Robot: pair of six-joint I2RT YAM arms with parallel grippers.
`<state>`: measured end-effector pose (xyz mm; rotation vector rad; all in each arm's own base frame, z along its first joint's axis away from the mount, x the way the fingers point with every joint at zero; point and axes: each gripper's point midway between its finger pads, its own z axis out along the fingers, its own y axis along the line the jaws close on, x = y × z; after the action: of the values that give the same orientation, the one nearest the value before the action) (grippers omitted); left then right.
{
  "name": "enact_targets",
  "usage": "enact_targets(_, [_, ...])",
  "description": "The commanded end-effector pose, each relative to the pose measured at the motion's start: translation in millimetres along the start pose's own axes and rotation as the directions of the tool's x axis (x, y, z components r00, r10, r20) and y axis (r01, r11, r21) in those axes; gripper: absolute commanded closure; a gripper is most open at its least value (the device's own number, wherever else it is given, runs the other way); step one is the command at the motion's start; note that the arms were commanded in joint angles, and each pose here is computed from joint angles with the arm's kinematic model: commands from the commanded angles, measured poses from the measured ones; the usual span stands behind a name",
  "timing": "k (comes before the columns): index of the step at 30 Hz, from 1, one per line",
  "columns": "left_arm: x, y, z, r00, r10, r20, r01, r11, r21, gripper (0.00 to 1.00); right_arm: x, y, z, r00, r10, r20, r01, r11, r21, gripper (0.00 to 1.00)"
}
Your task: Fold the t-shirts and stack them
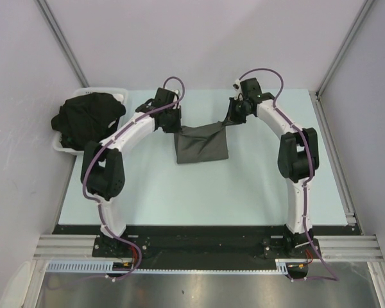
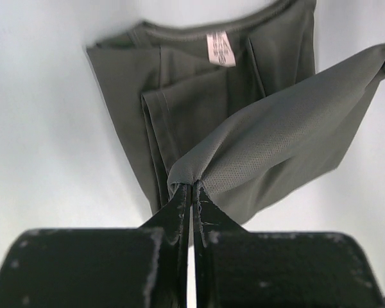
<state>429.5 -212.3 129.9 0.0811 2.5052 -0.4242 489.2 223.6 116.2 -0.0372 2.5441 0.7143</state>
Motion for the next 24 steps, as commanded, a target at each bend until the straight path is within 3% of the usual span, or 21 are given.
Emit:
enact_targets(1, [-33, 4, 7, 0.999, 0.022, 0.041, -0.022, 1.0, -0.007, 1.0, -18, -4, 5, 1.0, -0.018, 0.002, 0.018, 0.999, -0.028, 1.0])
enact_targets(14, [-35, 37, 35, 1.0, -0.007, 0.026, 0.009, 0.998, -0.058, 1.0, -49, -8, 34, 1.0, 0.014, 0.016, -0.012, 0.996, -0.094, 1.0])
enact_targets(24, [-39, 57, 47, 0.999, -0.03, 0.032, 0.033, 0.995, -0.096, 1.0, -43, -10, 49, 1.0, 0.03, -0.006, -0.03, 0.992, -0.124, 1.0])
